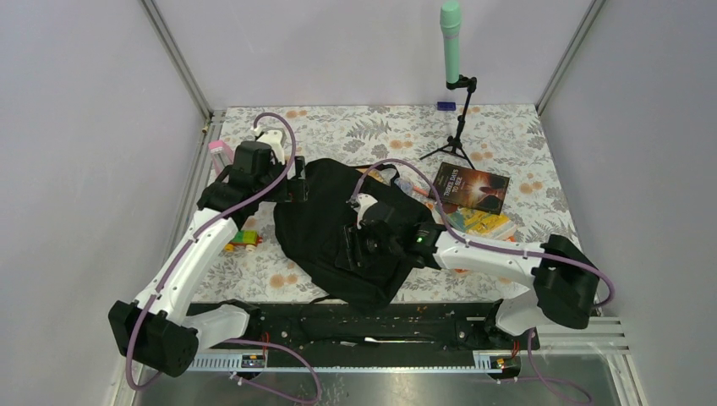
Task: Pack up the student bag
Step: Unzip the student bag at the center of the board.
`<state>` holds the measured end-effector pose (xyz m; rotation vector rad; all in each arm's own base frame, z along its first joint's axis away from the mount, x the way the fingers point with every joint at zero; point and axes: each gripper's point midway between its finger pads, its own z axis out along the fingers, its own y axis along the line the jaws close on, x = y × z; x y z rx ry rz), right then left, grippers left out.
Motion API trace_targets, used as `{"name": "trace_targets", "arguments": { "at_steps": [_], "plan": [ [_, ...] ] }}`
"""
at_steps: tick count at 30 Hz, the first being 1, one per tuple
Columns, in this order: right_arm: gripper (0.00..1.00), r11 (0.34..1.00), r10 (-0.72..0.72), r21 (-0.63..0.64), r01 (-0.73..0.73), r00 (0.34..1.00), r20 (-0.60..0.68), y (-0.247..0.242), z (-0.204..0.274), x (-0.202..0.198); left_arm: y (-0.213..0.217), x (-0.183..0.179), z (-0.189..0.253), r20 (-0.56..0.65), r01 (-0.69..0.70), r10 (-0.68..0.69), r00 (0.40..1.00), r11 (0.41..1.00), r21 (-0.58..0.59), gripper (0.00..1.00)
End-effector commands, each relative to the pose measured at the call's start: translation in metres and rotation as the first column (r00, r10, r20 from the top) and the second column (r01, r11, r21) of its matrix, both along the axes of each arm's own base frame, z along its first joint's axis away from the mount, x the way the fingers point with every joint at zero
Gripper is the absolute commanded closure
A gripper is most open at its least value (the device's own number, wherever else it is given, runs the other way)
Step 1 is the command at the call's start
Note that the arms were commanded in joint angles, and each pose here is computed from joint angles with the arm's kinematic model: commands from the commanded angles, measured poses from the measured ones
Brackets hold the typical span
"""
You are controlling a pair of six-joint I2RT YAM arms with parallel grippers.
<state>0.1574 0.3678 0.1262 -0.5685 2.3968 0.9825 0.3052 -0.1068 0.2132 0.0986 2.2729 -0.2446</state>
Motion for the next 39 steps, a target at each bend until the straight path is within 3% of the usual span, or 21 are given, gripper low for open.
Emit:
{"name": "trace_targets", "arguments": {
  "at_steps": [1, 13, 20, 25, 39],
  "plan": [
    [0.41, 0.991, -0.081, 0.108, 0.08, 0.997, 0.005, 0.027, 0.028, 0.017, 0.003, 0.006, 0.024, 0.09, -0.019, 0.021, 0.996, 1.0, -0.015, 0.02],
    [0.5, 0.981, -0.183, 0.068, 0.182, 0.983, 0.014, 0.025, 0.009, 0.034, 0.002, 0.003, 0.018, 0.074, -0.024, 0.026, 0.997, 0.999, -0.024, 0.02],
    [0.53, 0.969, -0.217, 0.112, 0.219, 0.976, -0.026, 0.025, 0.005, 0.031, 0.007, 0.003, 0.018, 0.083, -0.047, 0.048, 0.995, 0.999, -0.011, 0.02],
    [0.61, 0.97, -0.214, 0.107, 0.216, 0.976, -0.035, 0.028, 0.003, 0.032, 0.007, 0.003, 0.014, 0.072, -0.045, 0.045, 0.996, 0.999, -0.007, 0.02],
    [0.6, 0.971, -0.235, 0.045, 0.236, 0.971, -0.032, 0.018, -0.014, 0.031, 0.008, 0.002, 0.01, 0.059, -0.047, 0.047, 0.997, 0.999, 0.0, 0.01]
  ]
}}
